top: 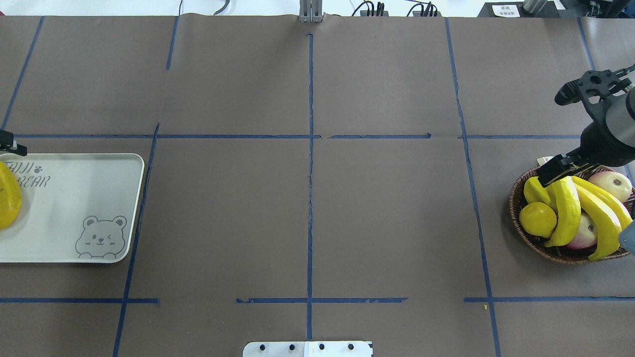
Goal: Transfer all bananas from basket to plate
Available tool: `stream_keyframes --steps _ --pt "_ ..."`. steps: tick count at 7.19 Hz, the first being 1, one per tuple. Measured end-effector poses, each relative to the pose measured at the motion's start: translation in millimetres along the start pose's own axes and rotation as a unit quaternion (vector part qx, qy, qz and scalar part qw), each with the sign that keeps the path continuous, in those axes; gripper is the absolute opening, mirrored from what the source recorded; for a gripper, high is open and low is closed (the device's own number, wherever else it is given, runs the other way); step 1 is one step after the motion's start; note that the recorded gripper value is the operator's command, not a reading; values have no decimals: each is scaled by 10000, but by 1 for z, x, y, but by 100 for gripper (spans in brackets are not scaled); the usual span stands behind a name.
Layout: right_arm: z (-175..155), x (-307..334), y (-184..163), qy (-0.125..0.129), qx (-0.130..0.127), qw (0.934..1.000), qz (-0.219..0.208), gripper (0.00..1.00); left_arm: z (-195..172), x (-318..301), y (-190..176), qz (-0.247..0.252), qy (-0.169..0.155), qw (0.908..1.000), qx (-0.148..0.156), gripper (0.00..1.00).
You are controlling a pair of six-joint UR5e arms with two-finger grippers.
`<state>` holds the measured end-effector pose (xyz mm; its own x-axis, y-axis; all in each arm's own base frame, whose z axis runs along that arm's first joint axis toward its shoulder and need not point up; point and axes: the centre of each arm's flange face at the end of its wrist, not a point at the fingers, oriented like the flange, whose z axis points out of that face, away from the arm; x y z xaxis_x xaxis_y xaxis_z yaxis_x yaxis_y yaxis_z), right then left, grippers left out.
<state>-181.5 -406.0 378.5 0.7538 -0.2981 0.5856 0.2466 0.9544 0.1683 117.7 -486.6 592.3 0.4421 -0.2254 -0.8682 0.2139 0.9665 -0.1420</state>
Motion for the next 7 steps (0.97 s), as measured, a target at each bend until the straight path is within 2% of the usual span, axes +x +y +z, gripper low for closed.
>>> stream_keyframes --steps 1,2,5,7 --pt "3 11 15 -1 40 9999 129 99 -5 15 -4 95 97 9999 33 100" --pt "6 18 25 -57 187 9988 443 99 -8 22 -6 142 143 9998 56 100" --pt "29 34 56 -230 772 9870 1393 99 -13 32 -7 247 200 9994 120 100" --pt "63 11 67 -15 990 9785 1808 96 -14 35 -6 289 220 9993 134 100"
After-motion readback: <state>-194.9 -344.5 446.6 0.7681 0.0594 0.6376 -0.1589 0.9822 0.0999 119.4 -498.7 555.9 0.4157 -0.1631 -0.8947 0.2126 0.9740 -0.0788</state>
